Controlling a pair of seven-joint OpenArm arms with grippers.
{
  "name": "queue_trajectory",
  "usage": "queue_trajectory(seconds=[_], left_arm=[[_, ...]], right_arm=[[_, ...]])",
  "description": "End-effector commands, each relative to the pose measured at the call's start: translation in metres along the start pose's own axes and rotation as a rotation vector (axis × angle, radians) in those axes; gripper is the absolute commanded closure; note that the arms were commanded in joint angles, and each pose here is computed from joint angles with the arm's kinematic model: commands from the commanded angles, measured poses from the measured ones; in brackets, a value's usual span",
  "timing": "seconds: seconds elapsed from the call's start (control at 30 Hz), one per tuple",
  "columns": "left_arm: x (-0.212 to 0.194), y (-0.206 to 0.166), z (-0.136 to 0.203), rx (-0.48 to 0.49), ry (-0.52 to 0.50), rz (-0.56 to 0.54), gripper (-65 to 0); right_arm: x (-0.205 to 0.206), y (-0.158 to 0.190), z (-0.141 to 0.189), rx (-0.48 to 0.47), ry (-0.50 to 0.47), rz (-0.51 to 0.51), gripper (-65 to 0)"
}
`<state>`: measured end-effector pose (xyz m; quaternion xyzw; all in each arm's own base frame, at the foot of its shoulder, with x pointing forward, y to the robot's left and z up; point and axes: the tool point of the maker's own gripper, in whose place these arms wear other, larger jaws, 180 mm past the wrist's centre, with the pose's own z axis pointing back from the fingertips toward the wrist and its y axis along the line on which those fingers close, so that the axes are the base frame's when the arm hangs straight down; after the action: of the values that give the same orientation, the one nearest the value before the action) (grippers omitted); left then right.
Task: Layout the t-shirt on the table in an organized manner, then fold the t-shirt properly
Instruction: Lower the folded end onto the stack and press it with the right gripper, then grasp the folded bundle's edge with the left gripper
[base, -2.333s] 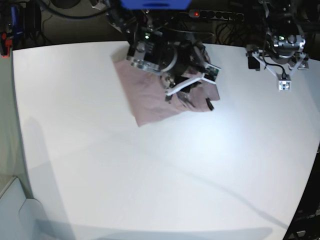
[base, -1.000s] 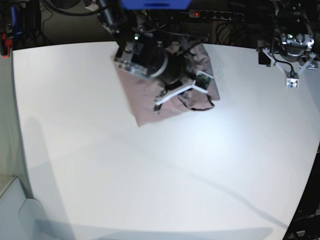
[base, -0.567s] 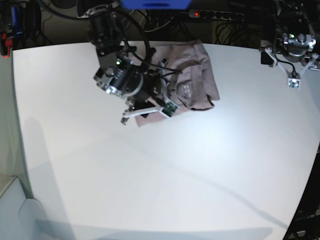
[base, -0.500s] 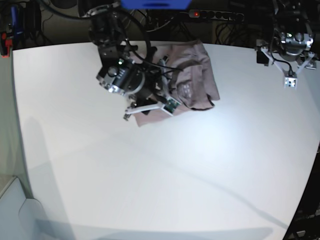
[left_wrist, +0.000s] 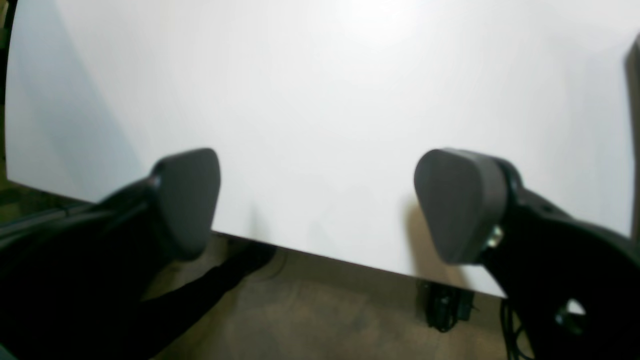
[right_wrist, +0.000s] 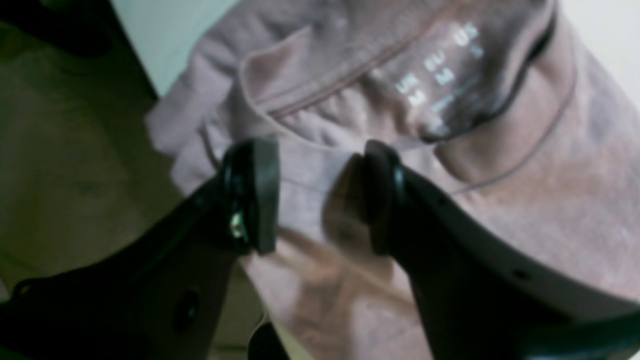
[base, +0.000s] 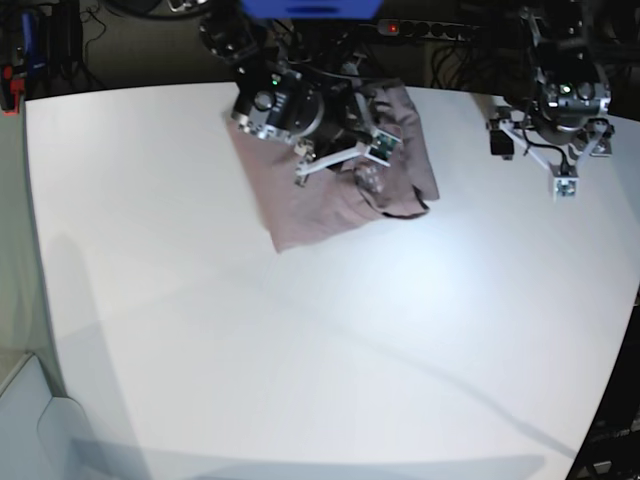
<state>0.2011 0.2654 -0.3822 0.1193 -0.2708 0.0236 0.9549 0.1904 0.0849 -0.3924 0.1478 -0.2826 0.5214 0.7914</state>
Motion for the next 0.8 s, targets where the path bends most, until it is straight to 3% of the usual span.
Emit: queue_trajectory(seconds=[0.0, 0.3, 0.6, 0.77], left_arm=[[0.007, 0.004, 0.004, 0.013, -0.025, 0.000, -63.3], [0.006, 0.003, 0.005, 0.011, -0.021, 0.004, -63.3], [0.015, 0.002, 0.009, 0.011, -0.056, 0.005, -63.4], [0.023, -0.018, 0.011, -0.105, -0.089, 0.070, -63.4]], right_arm=[[0.007, -0.001, 0.003, -0.005, -0.034, 0.000, -28.5], [-0.032, 0.017, -0.016, 0.067, 0.076, -0.022, -28.6], [0.027, -0.006, 0.043, -0.086, -0.129, 0.015, -28.8], [0.022, -0.024, 0.051, -0.136, -0.124, 0.004, -28.8]])
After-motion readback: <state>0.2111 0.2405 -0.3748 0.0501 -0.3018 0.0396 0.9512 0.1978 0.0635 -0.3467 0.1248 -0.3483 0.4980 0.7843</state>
